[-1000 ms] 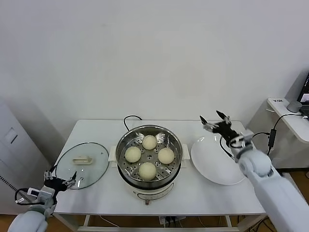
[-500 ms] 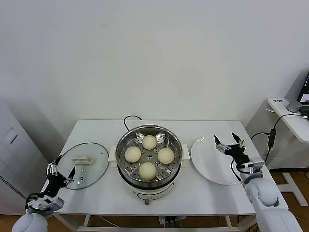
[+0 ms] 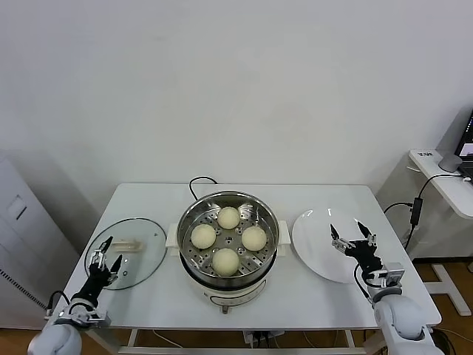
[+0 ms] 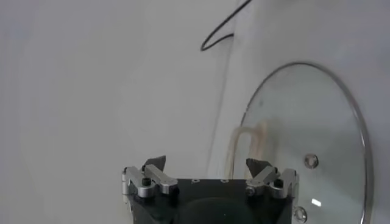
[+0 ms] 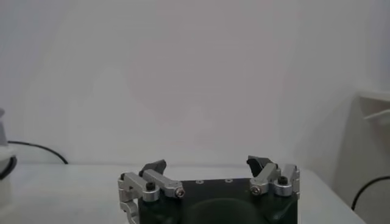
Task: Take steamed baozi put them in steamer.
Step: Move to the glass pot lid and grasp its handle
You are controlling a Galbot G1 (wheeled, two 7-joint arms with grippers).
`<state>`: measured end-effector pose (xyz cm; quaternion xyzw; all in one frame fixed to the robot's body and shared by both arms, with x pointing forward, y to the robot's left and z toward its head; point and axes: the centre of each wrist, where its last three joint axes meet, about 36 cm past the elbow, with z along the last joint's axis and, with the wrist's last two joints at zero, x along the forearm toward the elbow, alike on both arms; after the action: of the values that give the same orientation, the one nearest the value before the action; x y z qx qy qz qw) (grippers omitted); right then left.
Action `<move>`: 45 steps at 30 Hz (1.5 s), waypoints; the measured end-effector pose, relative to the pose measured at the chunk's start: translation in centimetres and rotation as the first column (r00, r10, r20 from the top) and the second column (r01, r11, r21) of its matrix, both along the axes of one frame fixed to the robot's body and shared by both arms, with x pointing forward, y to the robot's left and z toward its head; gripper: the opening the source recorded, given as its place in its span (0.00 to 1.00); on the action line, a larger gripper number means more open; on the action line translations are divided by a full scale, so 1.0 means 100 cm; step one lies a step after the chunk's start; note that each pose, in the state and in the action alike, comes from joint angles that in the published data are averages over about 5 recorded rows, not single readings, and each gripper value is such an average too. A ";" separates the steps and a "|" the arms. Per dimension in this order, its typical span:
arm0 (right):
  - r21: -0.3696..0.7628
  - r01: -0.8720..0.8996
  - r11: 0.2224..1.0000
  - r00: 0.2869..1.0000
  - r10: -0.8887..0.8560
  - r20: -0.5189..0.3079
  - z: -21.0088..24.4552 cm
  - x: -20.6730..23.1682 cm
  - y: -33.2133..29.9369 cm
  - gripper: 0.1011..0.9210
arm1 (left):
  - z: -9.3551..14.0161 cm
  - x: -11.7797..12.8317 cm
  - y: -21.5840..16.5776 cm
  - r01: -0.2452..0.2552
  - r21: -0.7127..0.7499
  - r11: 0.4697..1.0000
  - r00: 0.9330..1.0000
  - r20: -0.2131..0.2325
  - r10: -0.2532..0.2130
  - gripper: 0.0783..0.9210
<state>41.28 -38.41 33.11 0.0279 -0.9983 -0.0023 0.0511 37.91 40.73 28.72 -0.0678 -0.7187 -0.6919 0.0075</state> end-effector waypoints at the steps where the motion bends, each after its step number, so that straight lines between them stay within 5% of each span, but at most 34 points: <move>1: 0.001 0.000 1.000 1.000 0.000 -0.002 -0.002 -0.001 0.001 0.88 | -0.002 0.002 0.000 0.003 0.016 1.000 1.000 0.003 -0.003 0.88; 24: 0.003 0.006 1.000 1.000 -0.006 -0.024 -0.027 -0.015 0.006 0.88 | -0.014 0.063 0.001 -0.023 0.151 0.988 0.998 0.059 0.014 0.85; 45: 0.003 0.017 1.000 1.000 -0.017 -0.016 -0.023 -0.015 -0.002 0.88 | 0.009 0.056 0.013 -0.018 0.125 0.992 0.994 0.109 0.004 0.15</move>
<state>39.81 -38.62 30.77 0.0193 -0.9981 -0.0047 0.0589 43.53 42.07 29.66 -0.0256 -0.6733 -0.7385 -0.0234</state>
